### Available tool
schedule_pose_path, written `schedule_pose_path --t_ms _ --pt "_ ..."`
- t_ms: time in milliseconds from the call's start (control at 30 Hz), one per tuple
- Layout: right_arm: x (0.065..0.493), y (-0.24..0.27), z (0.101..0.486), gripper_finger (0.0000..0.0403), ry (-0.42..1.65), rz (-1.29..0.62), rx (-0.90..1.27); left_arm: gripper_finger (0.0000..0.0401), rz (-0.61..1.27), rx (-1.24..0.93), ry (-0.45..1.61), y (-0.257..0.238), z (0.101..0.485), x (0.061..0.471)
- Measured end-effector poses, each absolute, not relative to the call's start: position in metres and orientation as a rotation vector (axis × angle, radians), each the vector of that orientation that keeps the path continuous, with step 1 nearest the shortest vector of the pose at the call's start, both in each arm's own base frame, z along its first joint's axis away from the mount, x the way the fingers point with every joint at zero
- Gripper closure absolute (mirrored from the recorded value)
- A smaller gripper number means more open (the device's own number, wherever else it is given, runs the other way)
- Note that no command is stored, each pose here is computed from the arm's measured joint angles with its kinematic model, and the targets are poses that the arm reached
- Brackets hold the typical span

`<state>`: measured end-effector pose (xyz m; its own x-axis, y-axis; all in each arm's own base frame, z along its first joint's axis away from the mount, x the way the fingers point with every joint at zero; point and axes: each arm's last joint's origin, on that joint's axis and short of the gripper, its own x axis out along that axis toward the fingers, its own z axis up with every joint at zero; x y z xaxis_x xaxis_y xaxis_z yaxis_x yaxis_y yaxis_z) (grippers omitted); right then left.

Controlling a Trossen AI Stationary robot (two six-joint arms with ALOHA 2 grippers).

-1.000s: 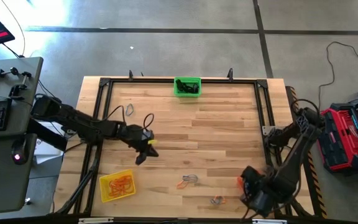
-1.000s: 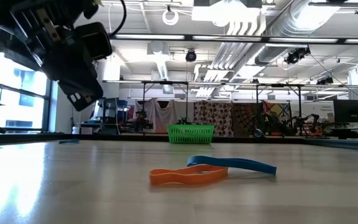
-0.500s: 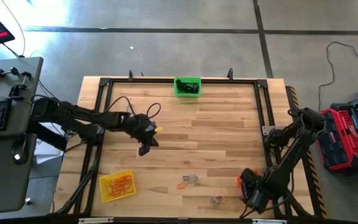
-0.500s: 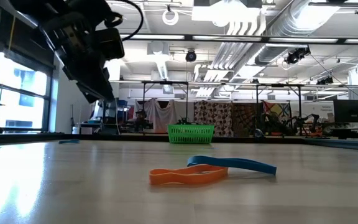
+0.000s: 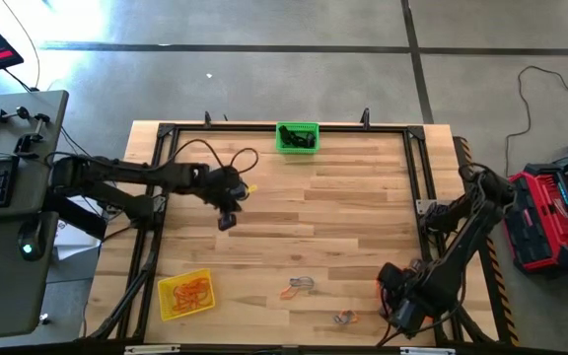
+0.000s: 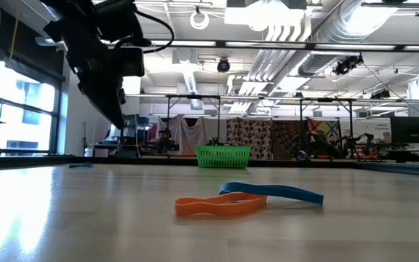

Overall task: Sort rubber bands into baskets
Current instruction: Put the blue rubber band into the orange bin

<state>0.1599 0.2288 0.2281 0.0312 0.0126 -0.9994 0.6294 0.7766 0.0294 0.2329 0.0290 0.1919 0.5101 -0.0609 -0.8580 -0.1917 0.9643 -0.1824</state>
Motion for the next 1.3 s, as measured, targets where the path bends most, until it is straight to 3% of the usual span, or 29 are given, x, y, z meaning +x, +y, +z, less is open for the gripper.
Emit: schedule_pose_path --t_ms 267,567,733,900,1133,1300 --pt "0.168 0.219 0.247 0.0234 1.422 -0.538 0.450 0.0401 0.237 -0.255 1.176 0.067 0.191 0.213" --pt "0.205 0.187 0.244 0.0392 1.295 -0.438 0.190 0.0401 0.467 -0.391 1.248 0.115 0.186 0.184" --pt "0.240 0.163 0.246 0.0380 1.240 -0.307 0.105 0.0394 0.531 -0.384 1.363 0.126 0.179 0.171" --pt "0.268 0.142 0.248 0.0398 1.165 -0.198 0.028 0.0364 0.518 -0.358 1.398 0.132 0.172 0.171" --pt "0.286 0.119 0.250 0.0400 1.126 -0.160 -0.025 0.0319 0.561 -0.347 1.503 0.142 0.153 0.172" --pt "0.292 0.115 0.252 0.0402 1.102 -0.112 -0.038 0.0310 0.610 -0.365 1.550 0.152 0.138 0.172"
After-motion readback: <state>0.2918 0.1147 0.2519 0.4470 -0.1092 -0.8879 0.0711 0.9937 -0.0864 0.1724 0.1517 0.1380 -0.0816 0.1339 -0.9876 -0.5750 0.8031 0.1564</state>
